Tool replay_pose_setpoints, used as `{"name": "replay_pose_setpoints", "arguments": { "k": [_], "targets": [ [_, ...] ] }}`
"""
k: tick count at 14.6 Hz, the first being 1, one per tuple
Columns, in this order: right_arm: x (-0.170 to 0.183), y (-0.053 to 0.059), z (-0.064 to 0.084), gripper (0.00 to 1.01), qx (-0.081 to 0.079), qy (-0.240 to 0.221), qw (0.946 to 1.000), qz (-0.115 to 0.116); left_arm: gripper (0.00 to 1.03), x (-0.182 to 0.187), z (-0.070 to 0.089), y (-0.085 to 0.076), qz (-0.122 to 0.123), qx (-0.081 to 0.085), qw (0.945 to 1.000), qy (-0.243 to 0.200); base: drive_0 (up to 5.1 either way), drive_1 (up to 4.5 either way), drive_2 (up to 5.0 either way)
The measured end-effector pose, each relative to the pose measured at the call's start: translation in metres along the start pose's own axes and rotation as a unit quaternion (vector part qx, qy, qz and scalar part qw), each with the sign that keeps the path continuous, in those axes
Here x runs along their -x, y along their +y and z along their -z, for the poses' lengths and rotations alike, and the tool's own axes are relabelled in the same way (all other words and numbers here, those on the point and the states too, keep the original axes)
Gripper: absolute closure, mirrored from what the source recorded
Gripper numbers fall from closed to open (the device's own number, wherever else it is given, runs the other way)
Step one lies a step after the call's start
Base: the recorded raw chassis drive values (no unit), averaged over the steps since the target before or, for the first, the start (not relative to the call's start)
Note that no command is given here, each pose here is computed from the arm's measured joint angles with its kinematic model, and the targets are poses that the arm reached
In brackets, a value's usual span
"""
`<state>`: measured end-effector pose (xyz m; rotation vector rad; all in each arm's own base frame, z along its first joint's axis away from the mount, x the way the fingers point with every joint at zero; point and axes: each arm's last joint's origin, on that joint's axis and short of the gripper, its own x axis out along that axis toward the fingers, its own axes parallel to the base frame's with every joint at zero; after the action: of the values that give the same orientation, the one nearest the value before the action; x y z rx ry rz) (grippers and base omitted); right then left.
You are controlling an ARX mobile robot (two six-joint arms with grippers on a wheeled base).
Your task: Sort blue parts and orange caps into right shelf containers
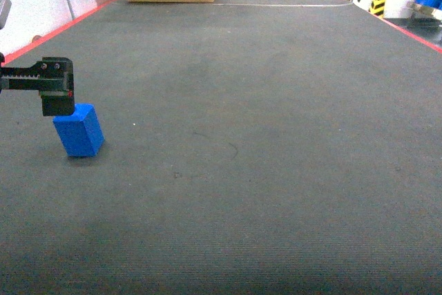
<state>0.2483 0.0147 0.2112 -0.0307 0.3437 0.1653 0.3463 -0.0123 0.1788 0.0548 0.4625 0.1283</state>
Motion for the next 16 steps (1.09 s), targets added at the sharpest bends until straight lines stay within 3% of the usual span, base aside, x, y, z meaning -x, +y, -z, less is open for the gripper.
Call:
{"name": "replay_pose_setpoints", "arguments": {
  "k": [1,2,3,5,7,10,13,14,15,16],
  "targets": [
    [0.000,0.000,0.000,0.67,0.000,0.000,1.0000,0.000,0.05,0.001,-0.002,0.000,-0.001,-0.001,1.0000,-0.006,0.0,0.00,0.0],
    [0.000,0.000,0.000,0.67,0.000,-0.001,1.0000,-0.002,0.05,0.003,-0.005,0.002,-0.001,0.007,0.9999,-0.009,0.0,0.00,0.0],
    [0.000,0.000,0.000,0.67,0.000,0.000,1.0000,-0.002,0.05,0.005,-0.002,0.002,0.005,0.026,0.9996,-0.006,0.0,0.00,0.0],
    [0.000,0.000,0.000,0.67,0.000,0.000,1.0000,-0.002,0.05,-0.014,0.003,-0.002,0.019,0.034,0.9990,0.023,0.0,0.00,0.0],
    [0.000,0.000,0.000,0.67,0.000,0.000,1.0000,-0.002,0.05,-0.040,-0.003,-0.007,0.025,0.036,0.9986,0.029,0.0,0.00,0.0],
    [0.000,0.000,0.000,0.67,0.000,0.000,1.0000,-0.002,0.05,-0.072,-0.010,-0.008,0.016,0.036,0.9984,0.039,0.0,0.00,0.0],
    [0.000,0.000,0.000,0.67,0.000,0.000,1.0000,-0.002,0.05,-0.096,0.006,-0.011,0.024,0.043,0.9958,0.078,0.0,0.00,0.0],
    [0.000,0.000,0.000,0.67,0.000,0.000,1.0000,-0.002,0.11,-0.101,0.016,-0.013,0.016,0.041,0.9937,0.103,0.0,0.00,0.0],
    [0.000,0.000,0.000,0.67,0.000,0.000,1.0000,-0.002,0.33,-0.105,0.025,-0.015,0.010,0.037,0.9922,0.118,0.0,0.00,0.0],
    [0.000,0.000,0.000,0.67,0.000,0.000,1.0000,-0.002,0.54,-0.102,0.021,-0.014,-0.006,0.035,0.9942,0.101,0.0,0.00,0.0]
  ]
}}
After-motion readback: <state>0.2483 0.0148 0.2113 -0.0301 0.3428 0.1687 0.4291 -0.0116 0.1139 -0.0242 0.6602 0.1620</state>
